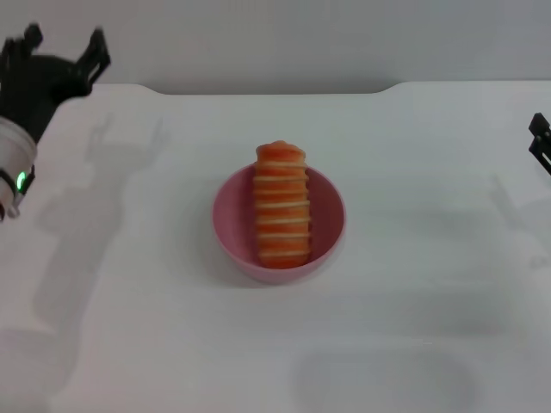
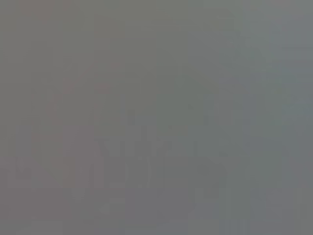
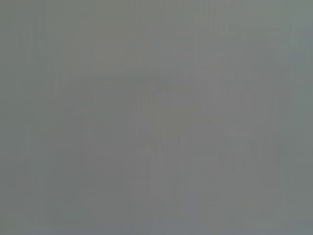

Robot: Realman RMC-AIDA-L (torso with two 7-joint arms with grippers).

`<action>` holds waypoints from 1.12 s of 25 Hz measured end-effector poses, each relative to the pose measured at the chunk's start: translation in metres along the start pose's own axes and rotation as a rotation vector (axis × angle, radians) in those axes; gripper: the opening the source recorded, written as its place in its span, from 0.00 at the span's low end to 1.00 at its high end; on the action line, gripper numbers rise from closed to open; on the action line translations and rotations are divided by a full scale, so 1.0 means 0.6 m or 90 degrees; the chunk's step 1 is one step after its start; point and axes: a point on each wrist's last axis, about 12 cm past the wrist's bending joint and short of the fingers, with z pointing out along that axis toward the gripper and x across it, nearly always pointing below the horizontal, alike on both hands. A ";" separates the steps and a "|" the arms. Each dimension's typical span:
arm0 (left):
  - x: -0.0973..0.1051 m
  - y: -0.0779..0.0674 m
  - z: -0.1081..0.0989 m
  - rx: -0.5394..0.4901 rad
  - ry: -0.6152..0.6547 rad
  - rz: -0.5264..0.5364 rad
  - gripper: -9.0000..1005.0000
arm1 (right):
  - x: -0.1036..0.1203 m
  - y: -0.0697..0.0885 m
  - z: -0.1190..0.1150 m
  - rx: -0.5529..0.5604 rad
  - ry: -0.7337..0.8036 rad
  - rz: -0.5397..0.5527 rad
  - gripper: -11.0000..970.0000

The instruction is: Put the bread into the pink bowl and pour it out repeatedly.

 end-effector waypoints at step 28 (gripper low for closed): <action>0.076 0.003 -0.033 -0.003 -0.011 0.063 0.85 | 0.041 -0.036 -0.020 0.129 0.008 -0.010 0.76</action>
